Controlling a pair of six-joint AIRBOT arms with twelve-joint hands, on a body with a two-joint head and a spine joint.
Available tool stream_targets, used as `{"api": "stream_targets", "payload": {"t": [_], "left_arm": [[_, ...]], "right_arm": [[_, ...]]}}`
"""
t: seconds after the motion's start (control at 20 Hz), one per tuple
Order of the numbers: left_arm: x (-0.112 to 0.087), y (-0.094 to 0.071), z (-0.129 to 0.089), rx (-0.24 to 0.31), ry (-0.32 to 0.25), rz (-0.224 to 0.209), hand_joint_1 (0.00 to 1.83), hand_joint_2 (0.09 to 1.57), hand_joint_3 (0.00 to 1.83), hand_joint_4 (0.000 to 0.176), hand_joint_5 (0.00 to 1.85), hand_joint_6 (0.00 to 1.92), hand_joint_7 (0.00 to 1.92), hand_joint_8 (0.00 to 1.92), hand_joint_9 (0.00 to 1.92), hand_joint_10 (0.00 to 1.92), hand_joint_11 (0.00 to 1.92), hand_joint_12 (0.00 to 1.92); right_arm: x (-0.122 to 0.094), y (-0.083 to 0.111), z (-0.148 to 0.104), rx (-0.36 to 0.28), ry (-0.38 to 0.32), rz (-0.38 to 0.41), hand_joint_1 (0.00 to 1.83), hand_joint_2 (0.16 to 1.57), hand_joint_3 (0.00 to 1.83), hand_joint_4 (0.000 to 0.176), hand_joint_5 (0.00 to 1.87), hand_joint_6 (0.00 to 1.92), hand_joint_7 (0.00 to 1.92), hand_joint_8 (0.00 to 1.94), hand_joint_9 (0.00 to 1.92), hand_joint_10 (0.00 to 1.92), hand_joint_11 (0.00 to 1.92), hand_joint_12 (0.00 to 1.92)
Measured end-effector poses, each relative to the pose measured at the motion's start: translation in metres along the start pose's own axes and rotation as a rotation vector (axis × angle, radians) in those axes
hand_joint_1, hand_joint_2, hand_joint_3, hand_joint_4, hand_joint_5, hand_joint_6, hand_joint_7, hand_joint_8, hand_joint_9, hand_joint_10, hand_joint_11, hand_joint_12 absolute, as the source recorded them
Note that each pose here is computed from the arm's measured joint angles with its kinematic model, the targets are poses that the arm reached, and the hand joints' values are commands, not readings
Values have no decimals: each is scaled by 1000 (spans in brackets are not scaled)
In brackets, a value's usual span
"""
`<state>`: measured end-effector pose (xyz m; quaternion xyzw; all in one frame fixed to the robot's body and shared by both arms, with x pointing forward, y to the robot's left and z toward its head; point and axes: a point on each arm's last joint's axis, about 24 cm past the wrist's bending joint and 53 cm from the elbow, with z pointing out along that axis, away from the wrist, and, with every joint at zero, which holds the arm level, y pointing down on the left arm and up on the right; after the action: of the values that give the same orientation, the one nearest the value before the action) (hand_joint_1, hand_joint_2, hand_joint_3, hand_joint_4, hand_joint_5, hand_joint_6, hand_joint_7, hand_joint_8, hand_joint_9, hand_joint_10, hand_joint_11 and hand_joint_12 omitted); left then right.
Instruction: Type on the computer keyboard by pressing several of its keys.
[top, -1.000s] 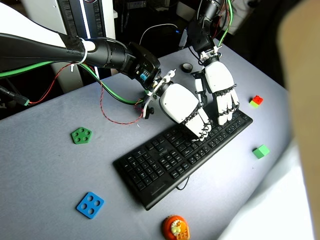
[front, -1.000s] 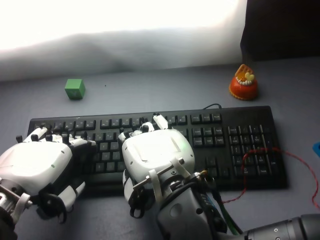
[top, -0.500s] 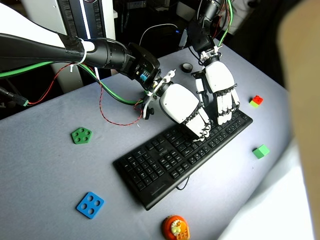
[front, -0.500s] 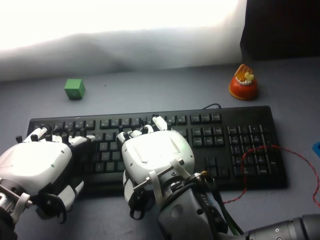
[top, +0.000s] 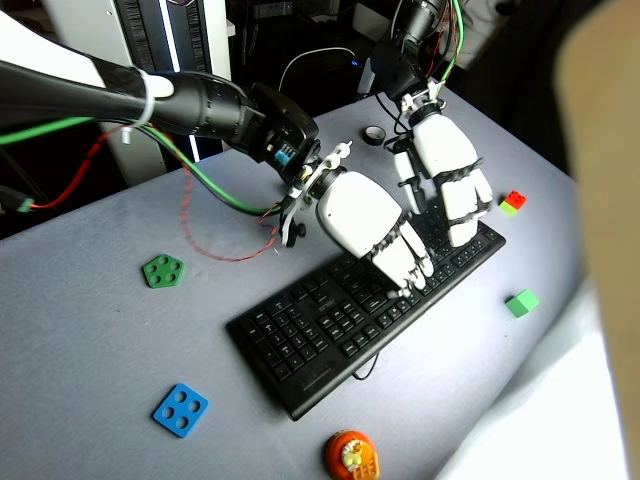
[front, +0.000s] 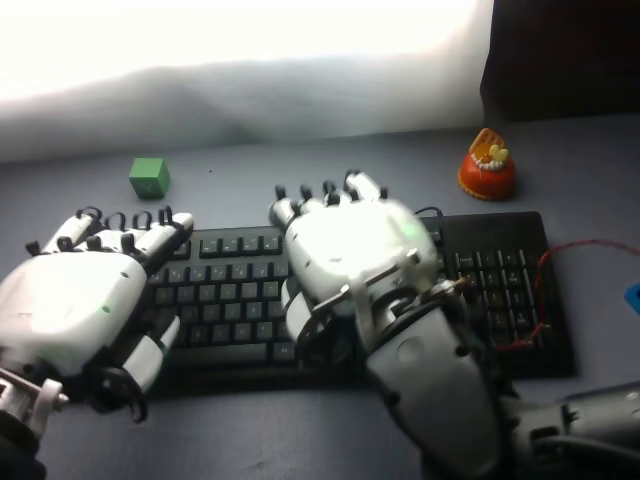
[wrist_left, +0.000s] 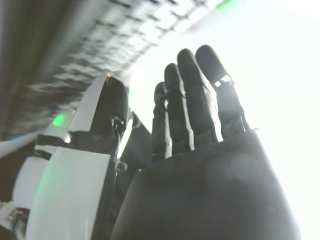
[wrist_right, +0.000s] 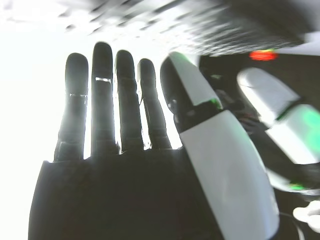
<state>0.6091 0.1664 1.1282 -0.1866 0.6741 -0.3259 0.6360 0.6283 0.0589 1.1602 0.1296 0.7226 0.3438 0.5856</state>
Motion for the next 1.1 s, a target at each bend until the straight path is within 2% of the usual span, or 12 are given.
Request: {"api": "stream_targets", "payload": {"t": [0.15,0.25,0.3,0.4,0.55,0.65,0.7,0.75,0.8,0.9,0.95,1.1], "left_arm": [[16,-2,-3,2,21,-10,906,1434,3,0,233,5,363,5,331,207,0,1289],[21,-5,-4,5,20,-20,736,1460,13,0,230,3,357,3,325,207,0,1288],[22,-6,-5,8,15,-20,606,1454,5,1,245,8,375,9,334,214,0,1283],[26,-6,-6,3,15,-18,509,1456,5,1,238,4,350,4,320,207,0,1271],[33,-9,-7,7,18,-17,505,1455,1,1,234,1,341,3,320,203,0,1242],[39,-10,-5,8,18,-19,810,1409,0,0,275,15,381,13,334,206,0,1269],[42,-12,-5,8,22,-23,810,1409,0,0,275,15,381,13,334,206,0,1269],[45,-15,-3,18,22,-20,1049,1287,0,0,296,20,396,15,343,210,0,1277],[47,-16,-2,20,22,-16,1175,1229,0,0,313,16,397,8,333,227,0,1301],[47,-17,1,25,15,-14,1248,1220,0,0,315,13,393,5,329,232,0,1308],[47,-15,2,23,12,-13,1450,1183,0,0,277,2,346,2,293,238,0,1266],[45,-16,3,30,3,-7,1545,1149,0,0,266,1,324,0,276,251,0,1265]], "right_arm": [[0,6,-10,-30,39,-18,760,1415,1,0,238,240,378,3,270,535,0,1471],[-5,9,-17,-45,58,-23,738,1416,1,0,238,239,380,6,276,549,0,1479],[-15,14,-22,-70,42,-37,729,1415,0,0,234,237,381,5,269,558,0,1475],[-29,20,-28,-104,13,-56,706,1411,0,0,236,240,384,4,271,566,0,1478],[-32,22,-33,-112,16,-58,692,1411,0,0,230,240,381,3,263,569,0,1475],[-33,21,-37,-112,24,-74,683,1412,0,0,225,242,388,5,270,576,0,1476],[-35,22,-37,-112,21,-72,683,1412,0,0,225,242,388,5,270,576,0,1476],[-39,23,-37,-114,10,-72,727,1395,0,0,250,255,398,7,272,580,0,1484],[-40,24,-37,-117,6,-73,717,1398,0,0,251,257,399,7,273,580,0,1493],[-40,26,-38,-122,7,-73,715,1395,0,0,256,260,404,9,278,582,0,1495],[-39,26,-38,-121,12,-71,719,1398,0,0,254,263,404,6,261,581,0,1502],[-39,27,-39,-124,14,-71,679,1412,2,0,233,258,401,7,253,589,0,1491]]}}
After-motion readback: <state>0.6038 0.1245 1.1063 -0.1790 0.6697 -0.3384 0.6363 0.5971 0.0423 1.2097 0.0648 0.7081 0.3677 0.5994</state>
